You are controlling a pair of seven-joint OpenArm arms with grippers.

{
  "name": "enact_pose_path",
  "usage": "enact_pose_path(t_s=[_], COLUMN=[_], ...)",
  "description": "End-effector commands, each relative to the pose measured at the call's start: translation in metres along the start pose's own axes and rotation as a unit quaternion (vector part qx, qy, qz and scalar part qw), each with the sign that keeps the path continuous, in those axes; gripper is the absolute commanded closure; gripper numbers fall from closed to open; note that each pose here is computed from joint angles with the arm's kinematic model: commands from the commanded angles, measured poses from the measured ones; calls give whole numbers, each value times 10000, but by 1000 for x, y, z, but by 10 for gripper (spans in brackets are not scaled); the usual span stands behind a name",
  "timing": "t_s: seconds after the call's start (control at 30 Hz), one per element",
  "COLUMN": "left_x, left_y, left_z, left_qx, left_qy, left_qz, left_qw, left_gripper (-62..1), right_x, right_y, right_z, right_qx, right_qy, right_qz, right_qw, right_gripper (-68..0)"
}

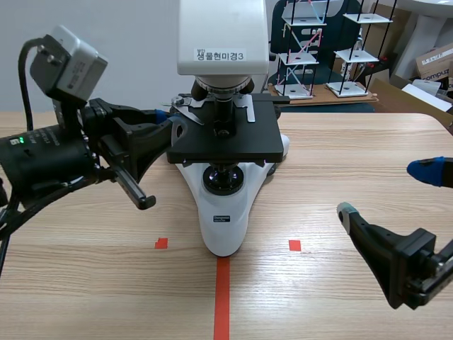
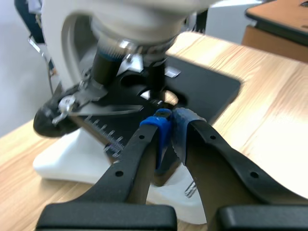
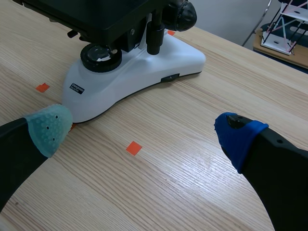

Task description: Return to the home posture

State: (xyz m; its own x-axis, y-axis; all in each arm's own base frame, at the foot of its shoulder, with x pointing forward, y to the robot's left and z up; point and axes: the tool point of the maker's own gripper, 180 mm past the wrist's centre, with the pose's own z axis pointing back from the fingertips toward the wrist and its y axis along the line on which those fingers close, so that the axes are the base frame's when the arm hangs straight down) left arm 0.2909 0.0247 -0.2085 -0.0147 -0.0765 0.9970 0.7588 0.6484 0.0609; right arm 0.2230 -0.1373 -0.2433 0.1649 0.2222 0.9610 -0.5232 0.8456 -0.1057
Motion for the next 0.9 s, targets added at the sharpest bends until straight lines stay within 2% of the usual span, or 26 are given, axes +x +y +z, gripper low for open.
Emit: enact_pose_path(t_s=[0.0, 0.2, 0.43, 0.57, 0.8, 0.83, 0.87], left_x=[7, 10, 19, 20, 6, 6, 6], left_y=[-5, -14, -25, -33, -42, -41, -41], left_z=[4, 26, 57, 69, 84, 85, 86], left_qx=[-12, 155, 350, 371, 436, 487, 539], left_qy=[-122, -149, -216, -170, 59, 46, 19], left_qz=[12, 129, -152, -246, -358, -367, -358], left_qw=[9999, 9997, 9990, 9989, 9984, 9981, 9979], left_gripper=[-36, -44, -53, -193, -588, -623, -623], right_x=[4, 4, 4, 4, 4, 4, 4], right_y=[-3, -3, -3, -3, -3, -3, -3], right_z=[1, 1, 1, 1, 1, 1, 1], right_qx=[-48, -48, -48, -48, -48, -48, -48], right_qy=[-72, -72, -73, -73, -75, -73, -73], right_qz=[14, 14, 12, 12, 12, 12, 12], right_qw=[10000, 10000, 10000, 10000, 10000, 10000, 10000], right_gripper=[-679, -679, -679, -679, -679, -679, -679])
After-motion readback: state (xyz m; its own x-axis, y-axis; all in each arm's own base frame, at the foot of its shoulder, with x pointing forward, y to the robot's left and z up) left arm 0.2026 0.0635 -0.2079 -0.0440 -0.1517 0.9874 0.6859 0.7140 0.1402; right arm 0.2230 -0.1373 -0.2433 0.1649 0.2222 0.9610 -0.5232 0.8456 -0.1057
